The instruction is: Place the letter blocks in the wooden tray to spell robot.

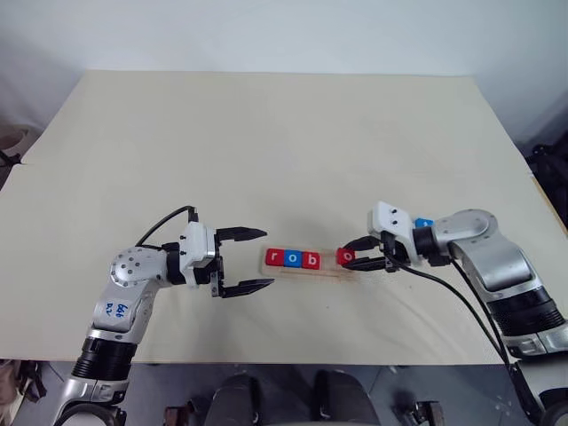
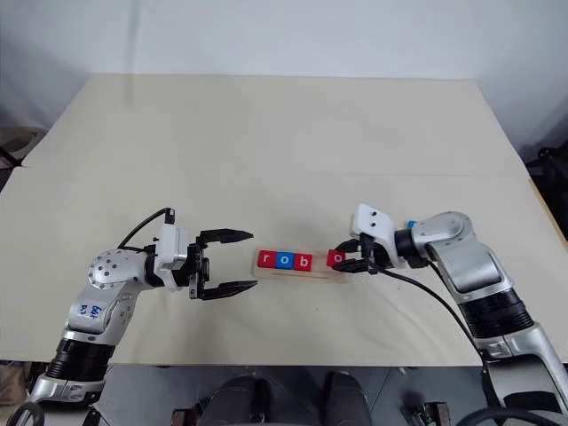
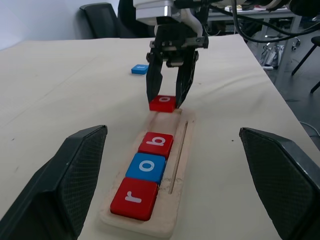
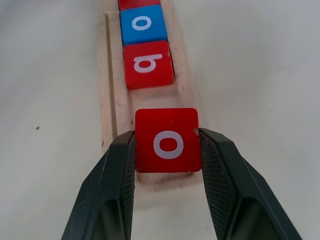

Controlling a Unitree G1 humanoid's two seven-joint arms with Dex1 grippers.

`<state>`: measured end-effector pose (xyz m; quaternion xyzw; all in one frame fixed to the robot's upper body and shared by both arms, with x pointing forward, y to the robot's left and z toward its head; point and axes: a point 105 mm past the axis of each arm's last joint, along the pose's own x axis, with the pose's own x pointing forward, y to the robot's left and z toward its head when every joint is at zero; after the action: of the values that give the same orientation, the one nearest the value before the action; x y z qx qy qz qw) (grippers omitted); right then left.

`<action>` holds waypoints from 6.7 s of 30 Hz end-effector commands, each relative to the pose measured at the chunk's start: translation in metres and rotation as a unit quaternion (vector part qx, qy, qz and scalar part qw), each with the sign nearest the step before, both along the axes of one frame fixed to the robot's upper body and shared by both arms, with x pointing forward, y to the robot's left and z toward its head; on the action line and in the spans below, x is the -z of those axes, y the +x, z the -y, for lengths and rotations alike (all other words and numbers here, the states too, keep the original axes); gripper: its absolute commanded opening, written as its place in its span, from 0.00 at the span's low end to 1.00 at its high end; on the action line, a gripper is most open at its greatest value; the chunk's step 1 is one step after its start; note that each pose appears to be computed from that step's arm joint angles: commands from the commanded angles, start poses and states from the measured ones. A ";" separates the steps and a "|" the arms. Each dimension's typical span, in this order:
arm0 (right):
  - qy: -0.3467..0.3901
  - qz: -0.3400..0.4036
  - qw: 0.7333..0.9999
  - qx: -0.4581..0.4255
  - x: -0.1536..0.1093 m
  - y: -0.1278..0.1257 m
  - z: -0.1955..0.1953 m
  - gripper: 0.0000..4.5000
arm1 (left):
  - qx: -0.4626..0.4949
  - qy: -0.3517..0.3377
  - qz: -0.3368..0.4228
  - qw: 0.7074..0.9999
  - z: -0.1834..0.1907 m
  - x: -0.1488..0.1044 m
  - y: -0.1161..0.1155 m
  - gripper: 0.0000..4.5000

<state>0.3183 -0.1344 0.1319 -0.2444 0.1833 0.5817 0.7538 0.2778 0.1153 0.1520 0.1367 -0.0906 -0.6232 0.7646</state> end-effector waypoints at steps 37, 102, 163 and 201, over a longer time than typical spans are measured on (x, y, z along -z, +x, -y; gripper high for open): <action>-0.014 0.032 0.999 -0.008 -0.002 -0.001 0.001 0.00 | -0.012 -0.004 0.017 1.000 -0.001 -0.005 0.002 1.00; 0.136 0.069 0.790 0.594 0.014 0.029 0.155 0.99 | -0.020 -0.015 0.021 0.999 -0.004 -0.006 0.016 1.00; -0.036 0.020 0.999 0.031 0.001 0.000 0.086 0.99 | 0.003 -0.006 0.018 1.000 -0.002 -0.006 0.003 1.00; -0.013 0.039 0.999 -0.028 -0.013 -0.003 0.016 0.32 | -0.003 -0.003 0.012 1.000 -0.003 -0.004 -0.002 1.00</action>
<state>0.3159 -0.1549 0.1384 -0.2745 0.1667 0.5868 0.7434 0.2802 0.1196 0.1487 0.1315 -0.0853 -0.6189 0.7697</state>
